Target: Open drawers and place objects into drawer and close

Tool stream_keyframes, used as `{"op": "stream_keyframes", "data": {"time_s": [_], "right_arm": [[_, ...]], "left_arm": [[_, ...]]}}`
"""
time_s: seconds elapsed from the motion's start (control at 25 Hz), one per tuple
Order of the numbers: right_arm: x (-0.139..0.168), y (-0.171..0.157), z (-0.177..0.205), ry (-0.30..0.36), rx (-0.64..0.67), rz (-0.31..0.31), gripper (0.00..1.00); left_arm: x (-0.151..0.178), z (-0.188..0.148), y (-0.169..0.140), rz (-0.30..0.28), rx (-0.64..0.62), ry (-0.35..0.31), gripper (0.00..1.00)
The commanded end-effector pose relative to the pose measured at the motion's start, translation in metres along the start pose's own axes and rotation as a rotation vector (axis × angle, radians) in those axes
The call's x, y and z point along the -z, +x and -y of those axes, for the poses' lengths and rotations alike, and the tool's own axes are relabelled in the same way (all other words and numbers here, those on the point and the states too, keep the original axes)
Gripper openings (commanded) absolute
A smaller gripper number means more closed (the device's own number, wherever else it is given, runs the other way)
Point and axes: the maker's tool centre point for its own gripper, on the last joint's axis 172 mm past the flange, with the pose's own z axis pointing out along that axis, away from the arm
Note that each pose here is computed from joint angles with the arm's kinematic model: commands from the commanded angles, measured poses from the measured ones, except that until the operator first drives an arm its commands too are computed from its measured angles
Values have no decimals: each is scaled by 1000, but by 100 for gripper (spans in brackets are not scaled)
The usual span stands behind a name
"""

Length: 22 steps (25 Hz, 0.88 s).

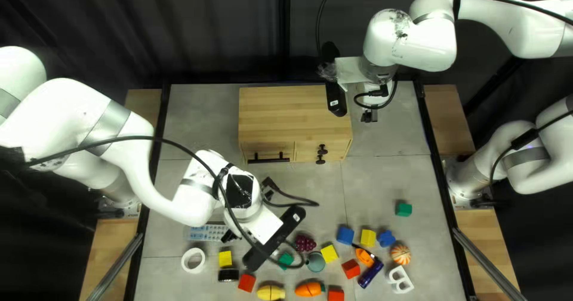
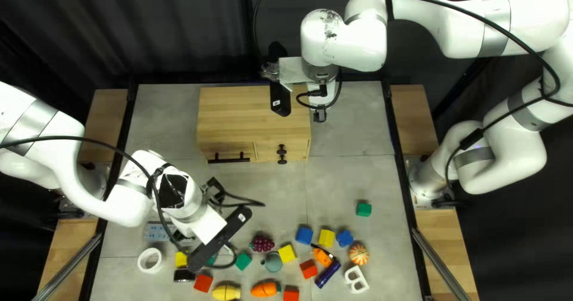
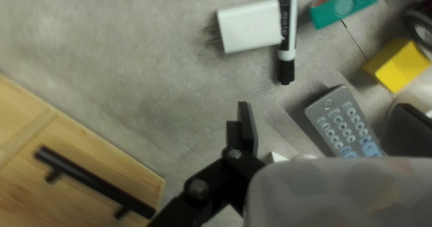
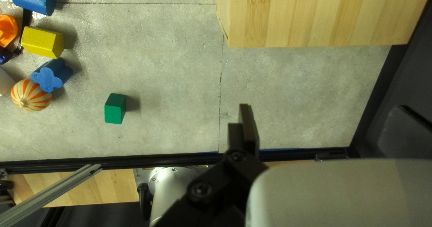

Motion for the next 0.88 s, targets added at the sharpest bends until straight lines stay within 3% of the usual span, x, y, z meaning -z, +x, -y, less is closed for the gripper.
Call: {"op": "stream_keyframes", "data": {"time_s": [0.04,0.2,0.48,0.88], "right_arm": [[0,0,0,0,0,0,100],[0,0,0,0,0,0,100],[0,0,0,0,0,0,100],[0,0,0,0,0,0,100]], "left_arm": [[2,16,-1,31,226,-25,100],[12,24,5,57,306,15,100],[20,30,15,55,309,182,100],[19,26,14,49,285,197,100]]}}
